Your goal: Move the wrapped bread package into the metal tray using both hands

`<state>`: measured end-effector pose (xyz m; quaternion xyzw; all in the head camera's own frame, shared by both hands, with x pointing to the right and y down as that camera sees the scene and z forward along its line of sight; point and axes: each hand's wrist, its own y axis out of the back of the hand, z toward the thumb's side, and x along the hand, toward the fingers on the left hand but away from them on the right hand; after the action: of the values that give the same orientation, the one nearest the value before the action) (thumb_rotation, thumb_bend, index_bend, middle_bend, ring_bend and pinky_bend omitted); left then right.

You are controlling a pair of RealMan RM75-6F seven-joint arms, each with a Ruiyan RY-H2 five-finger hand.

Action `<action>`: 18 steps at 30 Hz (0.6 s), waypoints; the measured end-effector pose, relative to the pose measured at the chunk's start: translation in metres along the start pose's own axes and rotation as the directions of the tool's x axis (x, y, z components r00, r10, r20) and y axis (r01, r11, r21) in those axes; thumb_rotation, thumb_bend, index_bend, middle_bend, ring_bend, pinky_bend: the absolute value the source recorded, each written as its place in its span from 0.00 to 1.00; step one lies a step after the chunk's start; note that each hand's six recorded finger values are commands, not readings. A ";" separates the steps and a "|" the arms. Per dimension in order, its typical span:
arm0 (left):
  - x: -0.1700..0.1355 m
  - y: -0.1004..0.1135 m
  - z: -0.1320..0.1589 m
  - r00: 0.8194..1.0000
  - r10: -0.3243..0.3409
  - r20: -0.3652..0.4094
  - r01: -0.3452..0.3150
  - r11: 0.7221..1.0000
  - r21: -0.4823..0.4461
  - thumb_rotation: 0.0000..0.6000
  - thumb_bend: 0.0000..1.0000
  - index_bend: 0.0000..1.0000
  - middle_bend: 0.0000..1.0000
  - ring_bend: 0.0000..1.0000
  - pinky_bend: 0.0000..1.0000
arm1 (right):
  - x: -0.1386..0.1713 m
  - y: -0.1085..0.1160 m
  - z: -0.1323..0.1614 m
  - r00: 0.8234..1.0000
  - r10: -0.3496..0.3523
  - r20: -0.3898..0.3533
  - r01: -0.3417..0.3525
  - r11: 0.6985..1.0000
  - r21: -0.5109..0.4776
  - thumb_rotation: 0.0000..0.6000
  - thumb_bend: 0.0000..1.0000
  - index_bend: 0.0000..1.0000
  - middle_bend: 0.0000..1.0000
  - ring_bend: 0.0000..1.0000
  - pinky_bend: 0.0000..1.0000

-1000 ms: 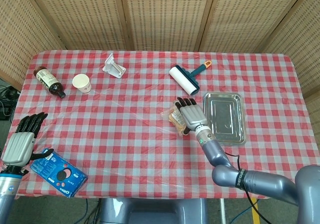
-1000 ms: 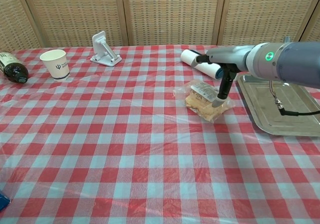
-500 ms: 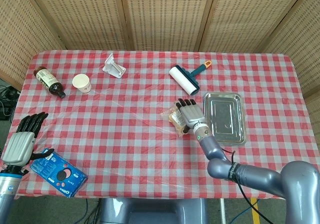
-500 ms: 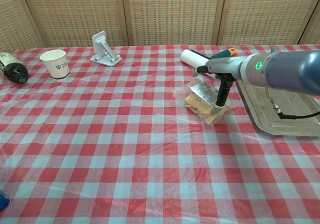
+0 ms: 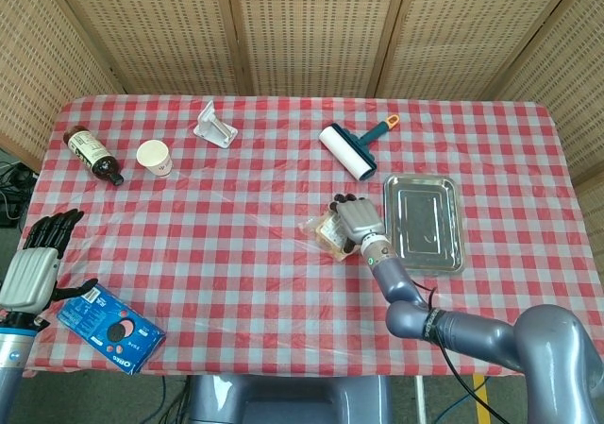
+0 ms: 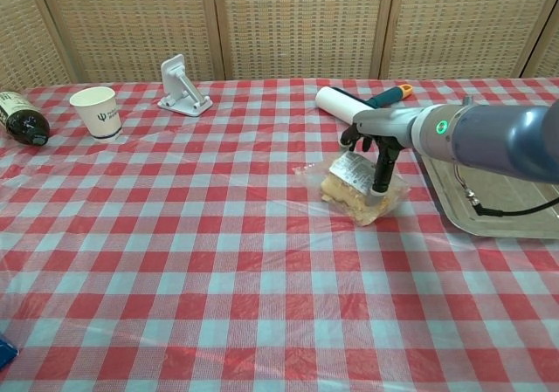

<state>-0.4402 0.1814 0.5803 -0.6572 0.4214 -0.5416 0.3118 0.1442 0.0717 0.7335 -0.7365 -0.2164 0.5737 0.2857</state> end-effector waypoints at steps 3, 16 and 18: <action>0.000 0.001 0.000 1.000 0.003 0.001 -0.003 1.000 -0.003 1.00 0.15 0.00 0.00 0.00 0.00 | 0.001 0.003 0.001 1.000 -0.025 -0.008 0.025 1.000 -0.003 1.00 0.09 0.56 0.43 0.40 0.46; 0.000 0.000 0.002 1.000 0.003 0.004 -0.003 1.000 0.002 1.00 0.15 0.00 0.00 0.00 0.00 | 0.028 0.041 0.006 0.988 -0.141 -0.059 0.140 0.990 -0.017 1.00 0.09 0.58 0.43 0.40 0.46; 0.000 0.000 0.002 1.000 0.003 0.003 -0.003 1.000 0.003 1.00 0.15 0.00 0.00 0.00 0.00 | 0.034 0.050 0.002 0.985 -0.161 -0.054 0.161 0.987 -0.014 1.00 0.09 0.58 0.43 0.40 0.46</action>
<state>-0.4385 0.1815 0.5800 -0.6569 0.4210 -0.5408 0.3143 0.1501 0.0567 0.6753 -0.7334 -0.2701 0.5274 0.3333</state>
